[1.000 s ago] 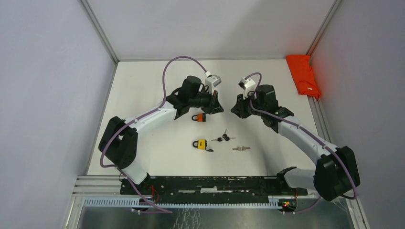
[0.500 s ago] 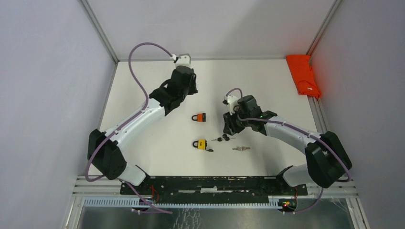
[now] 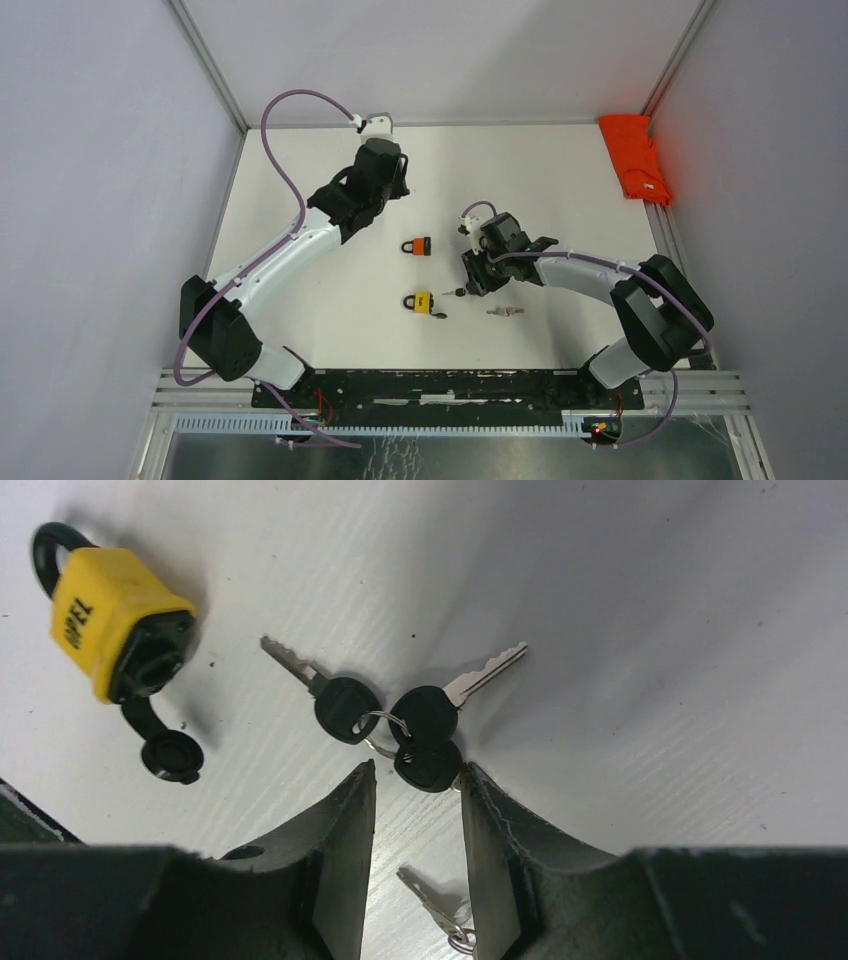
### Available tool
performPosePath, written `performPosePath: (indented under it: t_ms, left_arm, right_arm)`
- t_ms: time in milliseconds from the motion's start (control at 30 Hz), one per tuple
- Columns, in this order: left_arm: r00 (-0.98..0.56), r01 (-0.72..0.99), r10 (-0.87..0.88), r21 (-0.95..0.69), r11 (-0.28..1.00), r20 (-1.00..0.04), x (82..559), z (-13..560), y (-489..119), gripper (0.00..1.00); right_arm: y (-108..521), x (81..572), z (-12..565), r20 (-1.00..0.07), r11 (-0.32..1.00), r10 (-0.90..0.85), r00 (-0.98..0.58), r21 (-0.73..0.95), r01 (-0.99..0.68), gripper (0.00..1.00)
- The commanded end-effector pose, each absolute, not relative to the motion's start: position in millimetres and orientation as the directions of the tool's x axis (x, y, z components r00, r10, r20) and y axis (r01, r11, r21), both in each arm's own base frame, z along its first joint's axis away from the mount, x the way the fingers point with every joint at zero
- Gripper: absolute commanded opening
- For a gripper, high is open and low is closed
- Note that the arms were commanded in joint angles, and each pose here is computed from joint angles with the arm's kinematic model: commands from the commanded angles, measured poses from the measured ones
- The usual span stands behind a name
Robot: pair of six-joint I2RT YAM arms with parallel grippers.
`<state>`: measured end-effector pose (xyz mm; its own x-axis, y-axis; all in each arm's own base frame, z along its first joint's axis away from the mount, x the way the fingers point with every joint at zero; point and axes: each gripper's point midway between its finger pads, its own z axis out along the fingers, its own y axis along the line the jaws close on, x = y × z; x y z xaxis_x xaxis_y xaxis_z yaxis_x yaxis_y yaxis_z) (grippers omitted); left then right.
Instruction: Unlock with the key
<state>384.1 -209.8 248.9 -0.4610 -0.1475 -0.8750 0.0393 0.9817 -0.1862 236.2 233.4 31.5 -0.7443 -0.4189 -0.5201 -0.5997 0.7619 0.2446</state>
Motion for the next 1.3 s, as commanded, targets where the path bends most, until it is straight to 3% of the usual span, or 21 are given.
performPosePath:
  t_ms: [0, 300, 433, 667, 800, 1067, 1167, 1267]
  left_arm:
    - [-0.42, 0.023, -0.188, -0.217, 0.976, -0.888, 383.1, 266.6, -204.7, 0.34]
    - [-0.422, 0.051, -0.176, -0.217, 0.975, -0.889, 380.2, 264.0, -207.4, 0.34]
    - [-0.435, 0.069, -0.17, -0.221, 0.973, -0.884, 379.9, 258.6, -211.9, 0.34]
    - [-0.472, 0.081, -0.161, -0.225, 0.971, -0.867, 380.1, 242.4, -218.4, 0.34]
    - [-0.492, 0.098, -0.152, -0.228, 0.969, -0.857, 380.2, 234.2, -223.0, 0.34]
    - [-0.537, 0.147, -0.142, -0.258, 0.955, -0.831, 381.0, 218.1, -236.9, 0.23]
    - [-0.545, 0.156, -0.147, -0.272, 0.95, -0.826, 381.8, 217.1, -240.9, 0.22]
    - [-0.538, 0.154, -0.153, -0.275, 0.949, -0.829, 382.3, 220.9, -239.8, 0.23]
  right_arm:
    - [238.0, 253.0, 32.4, -0.539, 0.797, -0.377, -0.753, 0.226, -0.561, 0.41]
    - [245.2, 257.6, 23.4, -0.533, 0.812, -0.33, -0.779, 0.259, -0.522, 0.35]
    - [243.8, 257.6, 17.0, -0.521, 0.819, -0.334, -0.786, 0.252, -0.516, 0.28]
    - [238.3, 266.5, 14.9, -0.518, 0.832, -0.362, -0.775, 0.195, -0.519, 0.0]
    - [235.6, 275.2, 26.8, -0.54, 0.835, -0.378, -0.752, 0.152, -0.529, 0.0]
    - [225.8, 288.0, 62.6, -0.597, 0.835, -0.408, -0.691, 0.061, -0.547, 0.0]
    - [234.3, 285.2, 70.0, -0.601, 0.807, -0.422, -0.679, 0.092, -0.583, 0.1]
    - [241.4, 283.3, 70.0, -0.614, 0.789, -0.424, -0.666, 0.111, -0.604, 0.26]
